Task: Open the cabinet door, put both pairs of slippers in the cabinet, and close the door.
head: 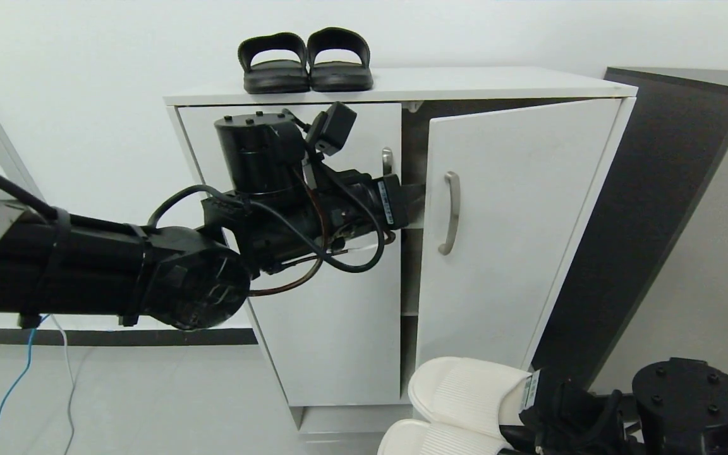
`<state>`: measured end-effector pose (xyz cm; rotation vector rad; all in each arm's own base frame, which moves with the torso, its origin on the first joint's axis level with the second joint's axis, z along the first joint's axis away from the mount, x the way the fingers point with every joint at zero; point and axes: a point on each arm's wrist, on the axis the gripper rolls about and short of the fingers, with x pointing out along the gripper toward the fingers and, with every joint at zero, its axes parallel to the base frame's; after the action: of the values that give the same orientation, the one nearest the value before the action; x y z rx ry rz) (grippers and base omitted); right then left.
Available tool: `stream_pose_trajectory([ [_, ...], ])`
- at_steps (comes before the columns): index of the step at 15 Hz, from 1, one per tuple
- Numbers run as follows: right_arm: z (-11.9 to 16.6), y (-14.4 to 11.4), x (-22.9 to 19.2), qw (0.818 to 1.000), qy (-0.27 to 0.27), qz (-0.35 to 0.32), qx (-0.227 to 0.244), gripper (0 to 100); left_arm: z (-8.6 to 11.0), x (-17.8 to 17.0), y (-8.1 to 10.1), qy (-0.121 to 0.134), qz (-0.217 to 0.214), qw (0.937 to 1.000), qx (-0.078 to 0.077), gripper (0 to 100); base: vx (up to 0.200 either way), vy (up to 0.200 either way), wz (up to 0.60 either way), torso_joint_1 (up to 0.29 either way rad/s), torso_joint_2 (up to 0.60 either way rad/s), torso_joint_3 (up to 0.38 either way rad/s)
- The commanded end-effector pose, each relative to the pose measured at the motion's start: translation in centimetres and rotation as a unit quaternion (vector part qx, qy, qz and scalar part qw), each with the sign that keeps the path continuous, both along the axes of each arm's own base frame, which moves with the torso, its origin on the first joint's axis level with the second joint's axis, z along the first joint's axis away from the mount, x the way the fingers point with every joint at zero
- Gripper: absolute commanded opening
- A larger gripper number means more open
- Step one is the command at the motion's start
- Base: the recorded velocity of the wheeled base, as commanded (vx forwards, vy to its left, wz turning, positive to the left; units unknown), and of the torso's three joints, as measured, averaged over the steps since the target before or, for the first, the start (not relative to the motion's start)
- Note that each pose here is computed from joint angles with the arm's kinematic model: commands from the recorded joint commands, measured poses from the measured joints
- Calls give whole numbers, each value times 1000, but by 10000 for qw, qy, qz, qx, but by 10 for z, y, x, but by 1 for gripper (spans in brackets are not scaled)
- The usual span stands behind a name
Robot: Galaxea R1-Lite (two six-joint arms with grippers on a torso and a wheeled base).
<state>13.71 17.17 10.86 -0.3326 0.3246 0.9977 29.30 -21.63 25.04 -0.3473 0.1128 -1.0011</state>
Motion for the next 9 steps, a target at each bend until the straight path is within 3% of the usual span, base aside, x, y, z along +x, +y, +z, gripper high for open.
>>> stream_pose_trajectory([
  [1,0,0,-1,10000,4,31,-2,0,6,-20,-3,-111,-207,9997,-39,0,-200,0,0,12,2,2],
  [4,0,0,-1,10000,4,31,-2,0,0,-21,-2,-56,-206,9998,27,0,-200,0,0,-2,4,2],
  [7,1,0,0,10000,-11,8,16,0,-4,-31,8,-168,-173,9996,129,0,0,0,0,0,0,0],
  [9,1,-1,1,10000,-15,-18,32,0,-1,-47,31,-216,-18,9997,96,0,0,0,0,0,0,0],
])
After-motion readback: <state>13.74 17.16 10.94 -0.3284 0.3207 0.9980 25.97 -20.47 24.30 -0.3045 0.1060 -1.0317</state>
